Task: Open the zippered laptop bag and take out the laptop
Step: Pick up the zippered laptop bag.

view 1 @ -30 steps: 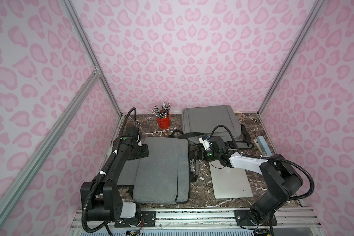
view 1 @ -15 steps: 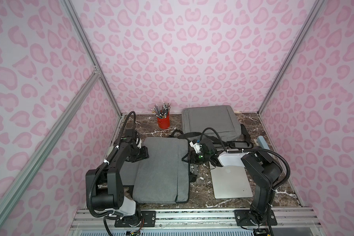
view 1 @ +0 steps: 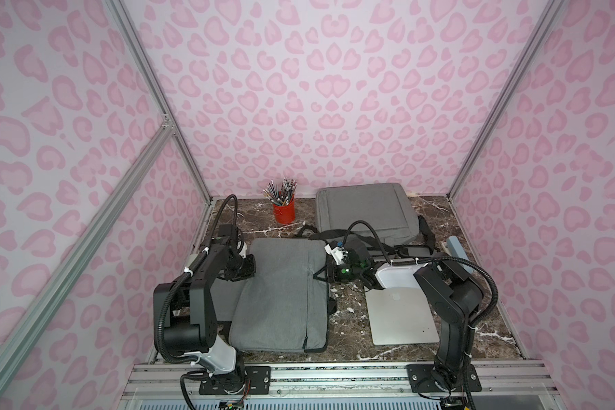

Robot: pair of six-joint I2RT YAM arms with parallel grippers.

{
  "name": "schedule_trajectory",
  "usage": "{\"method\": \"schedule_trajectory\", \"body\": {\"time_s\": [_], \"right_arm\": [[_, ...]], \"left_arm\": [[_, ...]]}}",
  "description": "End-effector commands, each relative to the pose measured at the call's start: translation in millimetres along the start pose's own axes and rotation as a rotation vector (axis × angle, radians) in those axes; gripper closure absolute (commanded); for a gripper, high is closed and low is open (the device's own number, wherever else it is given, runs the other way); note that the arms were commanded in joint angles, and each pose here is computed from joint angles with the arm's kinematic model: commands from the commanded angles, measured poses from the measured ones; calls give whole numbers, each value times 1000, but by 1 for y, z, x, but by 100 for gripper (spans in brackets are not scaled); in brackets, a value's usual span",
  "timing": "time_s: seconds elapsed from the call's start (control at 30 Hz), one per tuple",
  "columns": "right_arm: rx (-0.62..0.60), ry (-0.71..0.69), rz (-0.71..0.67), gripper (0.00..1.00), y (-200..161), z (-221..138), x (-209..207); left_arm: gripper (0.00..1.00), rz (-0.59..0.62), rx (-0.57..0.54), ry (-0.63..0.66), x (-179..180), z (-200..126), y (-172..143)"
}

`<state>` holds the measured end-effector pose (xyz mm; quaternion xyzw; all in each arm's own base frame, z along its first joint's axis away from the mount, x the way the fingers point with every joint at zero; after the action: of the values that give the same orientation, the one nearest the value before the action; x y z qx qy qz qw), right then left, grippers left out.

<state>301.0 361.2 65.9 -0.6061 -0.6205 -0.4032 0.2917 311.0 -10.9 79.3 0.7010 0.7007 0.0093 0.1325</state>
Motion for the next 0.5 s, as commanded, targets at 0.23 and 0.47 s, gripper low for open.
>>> {"method": "schedule_trajectory", "body": {"time_s": [0.23, 0.47], "right_arm": [[3, 25, -24, 97, -4, -8, 26], [-55, 63, -41, 100, 4, -35, 61]], "left_arm": [[98, 44, -48, -93, -23, -37, 8], [98, 62, -92, -149, -39, -66, 21]]}}
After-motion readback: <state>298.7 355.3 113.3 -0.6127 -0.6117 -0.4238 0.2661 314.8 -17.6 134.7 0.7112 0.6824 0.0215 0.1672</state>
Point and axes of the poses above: each gripper's point midway between its finger pads, its own z axis out along the fingers, its own x axis along the line the jaws close on, y = z × x, the point moved 1 cm from there along -z, back along the fingers, and after that the axes turned 11 degrees about z, right-handed, at the moved point
